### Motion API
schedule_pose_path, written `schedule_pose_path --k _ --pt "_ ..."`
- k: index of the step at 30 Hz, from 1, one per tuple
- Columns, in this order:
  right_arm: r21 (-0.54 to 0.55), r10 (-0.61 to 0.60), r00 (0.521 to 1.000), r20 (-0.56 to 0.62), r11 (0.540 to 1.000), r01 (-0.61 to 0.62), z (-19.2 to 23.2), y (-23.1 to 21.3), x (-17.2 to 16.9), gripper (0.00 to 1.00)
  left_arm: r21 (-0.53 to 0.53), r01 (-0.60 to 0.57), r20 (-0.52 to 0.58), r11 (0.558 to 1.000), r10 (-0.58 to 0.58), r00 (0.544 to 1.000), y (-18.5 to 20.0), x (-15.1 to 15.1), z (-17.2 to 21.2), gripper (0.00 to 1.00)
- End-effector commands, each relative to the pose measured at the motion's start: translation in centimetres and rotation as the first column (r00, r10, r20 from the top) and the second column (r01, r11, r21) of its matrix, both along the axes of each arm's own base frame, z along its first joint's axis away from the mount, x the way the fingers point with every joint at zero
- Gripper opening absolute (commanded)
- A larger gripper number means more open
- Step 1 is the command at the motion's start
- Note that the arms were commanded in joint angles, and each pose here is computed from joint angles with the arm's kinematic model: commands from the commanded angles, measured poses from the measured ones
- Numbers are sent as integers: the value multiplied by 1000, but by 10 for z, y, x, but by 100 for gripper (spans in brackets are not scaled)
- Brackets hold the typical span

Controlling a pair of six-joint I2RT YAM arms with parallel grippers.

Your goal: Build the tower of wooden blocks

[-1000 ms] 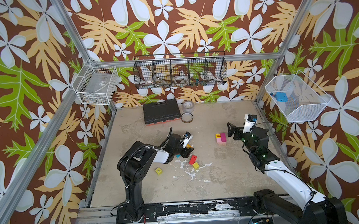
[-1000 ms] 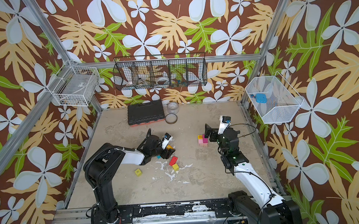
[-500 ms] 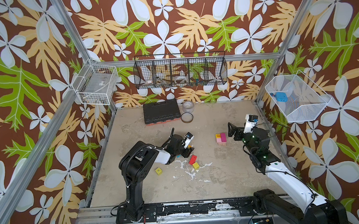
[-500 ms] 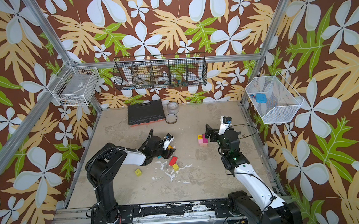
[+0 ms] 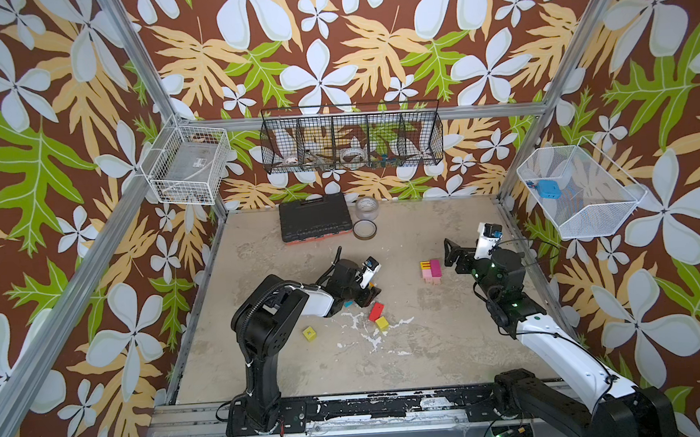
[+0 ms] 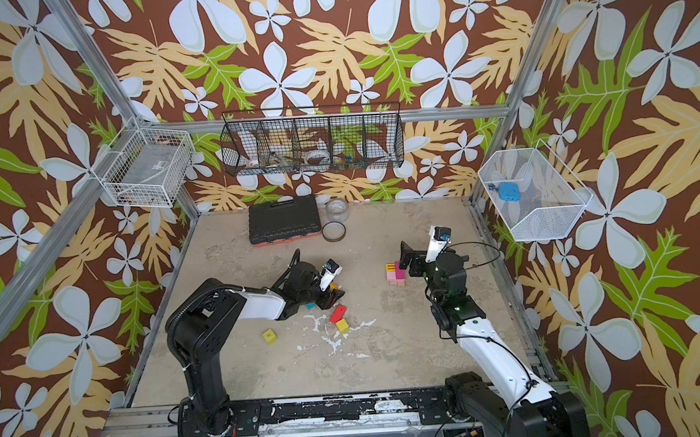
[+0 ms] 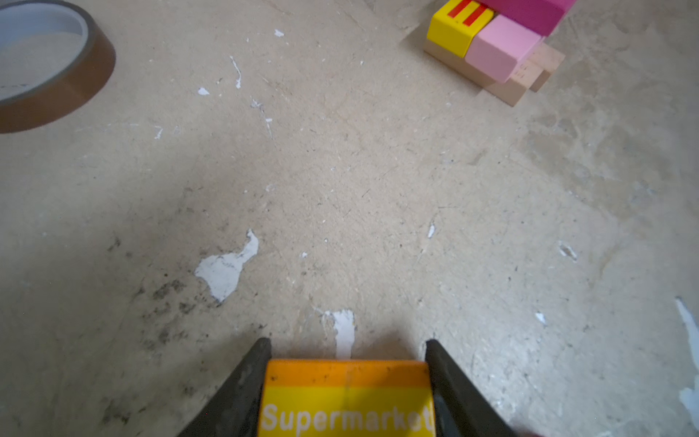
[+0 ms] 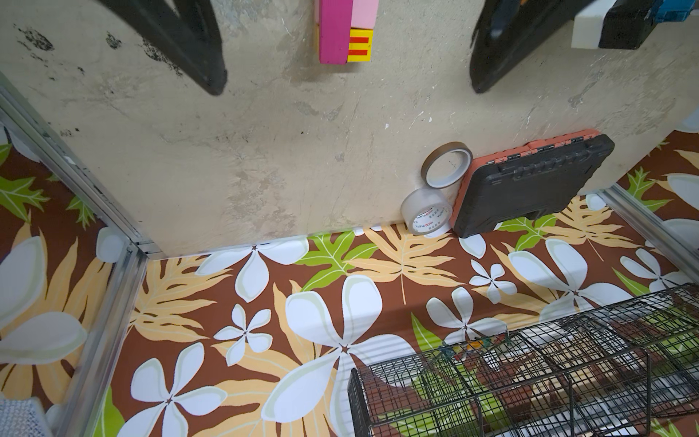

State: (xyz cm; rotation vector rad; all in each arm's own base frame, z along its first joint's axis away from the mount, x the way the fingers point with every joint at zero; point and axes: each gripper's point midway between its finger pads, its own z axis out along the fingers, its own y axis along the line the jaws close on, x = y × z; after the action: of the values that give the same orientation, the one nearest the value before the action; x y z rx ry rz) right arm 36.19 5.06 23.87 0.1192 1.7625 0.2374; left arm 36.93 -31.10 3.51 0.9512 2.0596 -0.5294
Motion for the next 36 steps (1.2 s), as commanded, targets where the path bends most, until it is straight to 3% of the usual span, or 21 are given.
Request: schedule_pose_path --k 1,8,17,27,31,36 --pt "3 -21 999 28 1000 21 8 -3 1 100 -44 40 -5 998 -41 999 -13 1 22 33" --pt "4 -27 999 25 1000 27 7 -5 1 100 -98 122 79 988 -115 990 -42 23 79 29" --pt "44 -36 999 -2 998 37 0 -16 5 100 -111 284 159 952 -265 951 -73 34 120 24" --pt "72 -79 996 -41 994 82 -11 -32 9 100 -66 398 114 915 -389 914 -104 57 116 22" --pt "83 -94 994 -58 992 98 -15 -36 11 100 -27 406 86 914 -402 911 -110 68 105 18" --pt "135 -104 990 -94 984 116 -26 -50 13 100 -18 409 52 912 -408 912 -117 77 94 19"
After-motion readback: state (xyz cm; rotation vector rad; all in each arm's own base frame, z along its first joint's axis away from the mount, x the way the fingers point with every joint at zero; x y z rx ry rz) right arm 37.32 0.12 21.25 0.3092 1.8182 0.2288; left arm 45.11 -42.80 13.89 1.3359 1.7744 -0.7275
